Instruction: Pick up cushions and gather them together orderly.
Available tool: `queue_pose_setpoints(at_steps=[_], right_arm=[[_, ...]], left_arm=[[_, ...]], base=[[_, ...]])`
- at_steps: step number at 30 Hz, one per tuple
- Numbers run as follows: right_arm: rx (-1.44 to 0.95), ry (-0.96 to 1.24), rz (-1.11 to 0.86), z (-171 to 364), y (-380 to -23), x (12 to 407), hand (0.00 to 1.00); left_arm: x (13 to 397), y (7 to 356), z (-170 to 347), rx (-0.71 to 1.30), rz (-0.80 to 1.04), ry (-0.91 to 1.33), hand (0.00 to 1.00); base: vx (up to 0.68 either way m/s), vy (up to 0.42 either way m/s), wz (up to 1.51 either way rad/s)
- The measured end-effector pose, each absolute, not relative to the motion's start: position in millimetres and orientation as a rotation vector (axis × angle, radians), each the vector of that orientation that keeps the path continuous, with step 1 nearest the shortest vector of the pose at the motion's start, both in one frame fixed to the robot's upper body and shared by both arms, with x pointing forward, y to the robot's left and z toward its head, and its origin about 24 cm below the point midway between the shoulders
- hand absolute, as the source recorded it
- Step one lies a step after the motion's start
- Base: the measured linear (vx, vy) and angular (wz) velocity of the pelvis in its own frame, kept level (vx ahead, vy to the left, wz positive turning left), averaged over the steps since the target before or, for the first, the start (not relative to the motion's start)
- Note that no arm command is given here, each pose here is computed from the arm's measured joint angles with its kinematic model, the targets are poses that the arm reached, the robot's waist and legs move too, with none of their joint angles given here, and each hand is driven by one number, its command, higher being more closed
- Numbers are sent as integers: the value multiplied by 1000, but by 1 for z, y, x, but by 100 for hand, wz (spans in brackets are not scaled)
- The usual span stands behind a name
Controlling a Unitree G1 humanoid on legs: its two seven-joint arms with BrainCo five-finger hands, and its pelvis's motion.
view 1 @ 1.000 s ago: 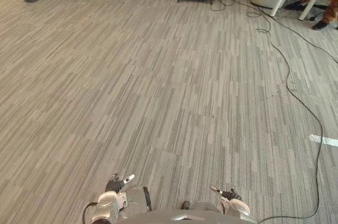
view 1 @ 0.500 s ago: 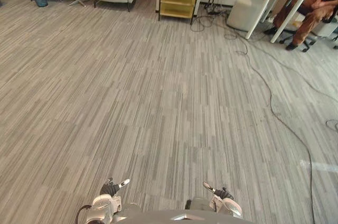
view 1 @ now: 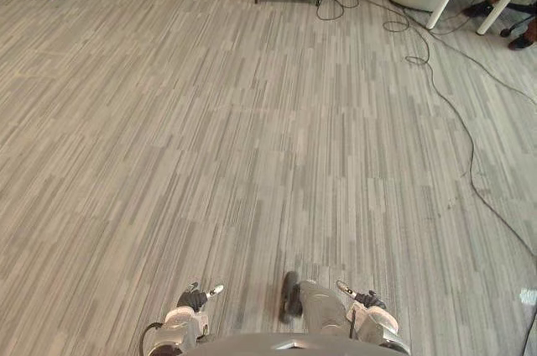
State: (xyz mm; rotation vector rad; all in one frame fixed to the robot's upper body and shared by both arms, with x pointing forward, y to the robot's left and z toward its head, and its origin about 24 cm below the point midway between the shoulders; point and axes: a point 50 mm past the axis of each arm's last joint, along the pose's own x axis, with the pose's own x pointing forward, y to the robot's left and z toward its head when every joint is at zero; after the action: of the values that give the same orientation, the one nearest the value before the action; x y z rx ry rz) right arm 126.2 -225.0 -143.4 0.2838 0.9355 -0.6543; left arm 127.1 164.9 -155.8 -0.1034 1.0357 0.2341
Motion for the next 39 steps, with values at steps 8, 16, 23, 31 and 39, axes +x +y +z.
queue_pose_setpoints(at_steps=[8, 16, 23, 31, 39], right_arm=[[291, 948, -623, -145, -214, 128, 0], [318, 1010, -581, -153, -189, 116, 0], [269, 984, -544, -149, -194, 125, 0], [225, 954, -544, -145, -208, 132, 0], [207, 1008, -620, -149, -230, 111, 0]], left_arm=[[138, 173, -148, -94, 260, 958, 0], [136, 187, -147, -58, 288, 957, 0], [126, 185, -153, -25, 248, 1016, 0], [116, 181, -157, -30, 244, 1056, 0], [104, 161, -164, -140, 271, 1102, 0]], base=[[482, 37, -28], [428, 280, -34], [410, 176, -3], [354, -84, 23], [436, -258, 27]])
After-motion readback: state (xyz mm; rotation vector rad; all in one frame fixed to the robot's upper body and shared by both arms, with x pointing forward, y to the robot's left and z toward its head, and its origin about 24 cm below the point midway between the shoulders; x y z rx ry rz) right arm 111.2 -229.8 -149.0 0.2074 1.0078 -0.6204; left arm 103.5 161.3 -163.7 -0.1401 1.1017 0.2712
